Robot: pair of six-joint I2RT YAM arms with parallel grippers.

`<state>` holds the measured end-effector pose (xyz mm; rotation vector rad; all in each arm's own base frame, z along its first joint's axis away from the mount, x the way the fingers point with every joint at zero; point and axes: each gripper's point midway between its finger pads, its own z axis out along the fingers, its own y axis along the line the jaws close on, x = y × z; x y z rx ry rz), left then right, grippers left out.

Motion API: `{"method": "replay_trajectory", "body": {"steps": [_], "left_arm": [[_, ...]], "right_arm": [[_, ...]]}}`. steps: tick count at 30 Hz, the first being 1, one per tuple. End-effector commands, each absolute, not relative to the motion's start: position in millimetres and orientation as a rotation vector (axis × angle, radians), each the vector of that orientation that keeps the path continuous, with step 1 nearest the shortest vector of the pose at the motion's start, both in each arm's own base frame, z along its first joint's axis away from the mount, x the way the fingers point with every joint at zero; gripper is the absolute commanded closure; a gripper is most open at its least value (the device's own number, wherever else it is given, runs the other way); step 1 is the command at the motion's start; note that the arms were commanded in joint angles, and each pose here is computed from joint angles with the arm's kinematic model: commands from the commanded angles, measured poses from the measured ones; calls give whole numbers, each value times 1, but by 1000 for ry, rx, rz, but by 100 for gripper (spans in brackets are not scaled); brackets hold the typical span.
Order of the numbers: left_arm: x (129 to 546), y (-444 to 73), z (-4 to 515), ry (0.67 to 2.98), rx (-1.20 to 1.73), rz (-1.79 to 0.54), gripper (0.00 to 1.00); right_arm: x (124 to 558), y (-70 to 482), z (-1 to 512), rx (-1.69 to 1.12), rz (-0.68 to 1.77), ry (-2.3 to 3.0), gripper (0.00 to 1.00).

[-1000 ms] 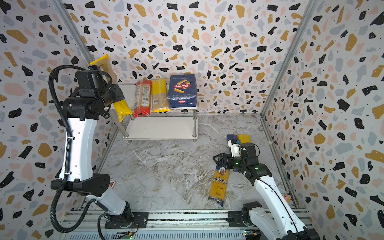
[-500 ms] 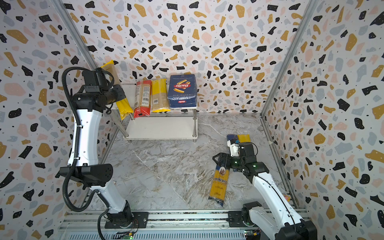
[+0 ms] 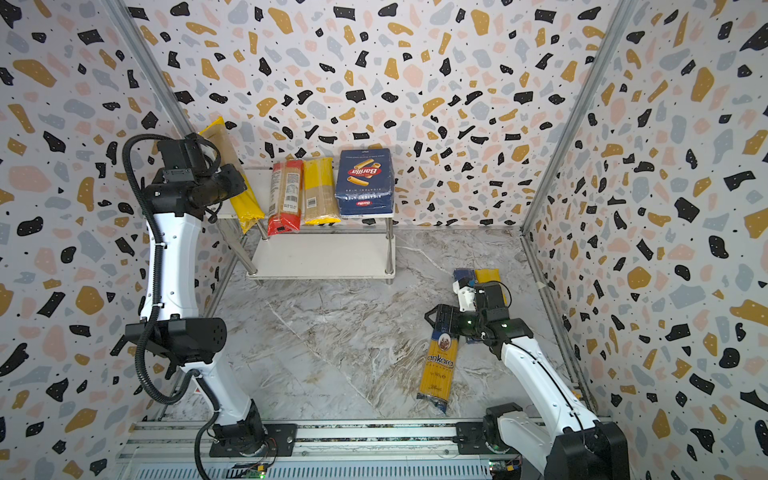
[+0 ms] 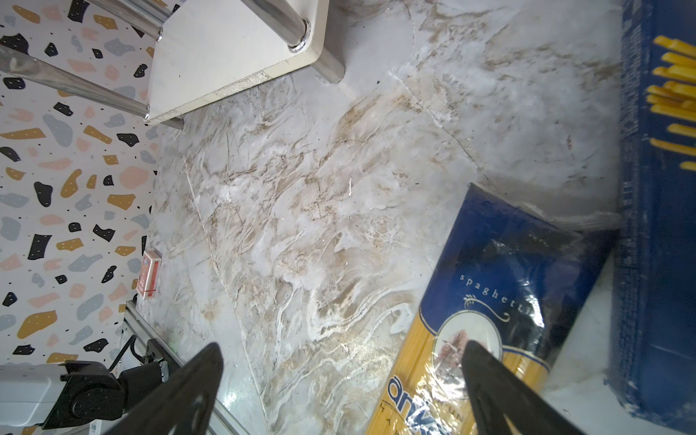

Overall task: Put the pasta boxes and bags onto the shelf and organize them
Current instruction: 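Lower the Pastatime bag onto the shelf beside the red-and-clear bag with the left gripper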

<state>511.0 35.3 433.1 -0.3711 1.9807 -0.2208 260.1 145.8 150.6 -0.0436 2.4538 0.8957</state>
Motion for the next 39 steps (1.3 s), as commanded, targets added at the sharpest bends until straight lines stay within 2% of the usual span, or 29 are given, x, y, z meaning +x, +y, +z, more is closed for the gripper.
{"method": "replay_trajectory", "body": {"steps": [1,11,15,21,23,32,35,39], "left_arm": [[518,36,501,1741,-306,-249,100],[524,40,483,1786,-310,-246,100],[525,37,481,1792,-297,-265,84],[525,36,475,1813,-300,-269,79],[526,36,474,1815,-302,-272,75],[529,36,462,1848,-309,-281,76],[529,36,461,1853,-310,-289,71],[529,35,459,1859,-317,-326,71]], "right_arm": [[269,147,166,-64,885,2407,1],[273,147,160,-61,884,2419,1],[274,147,159,-60,886,2422,1],[273,149,159,-66,897,2419,1],[272,149,157,-65,901,2422,1],[273,147,159,-58,895,2417,1],[273,145,158,-54,891,2420,1],[273,146,159,-62,903,2416,1]]}}
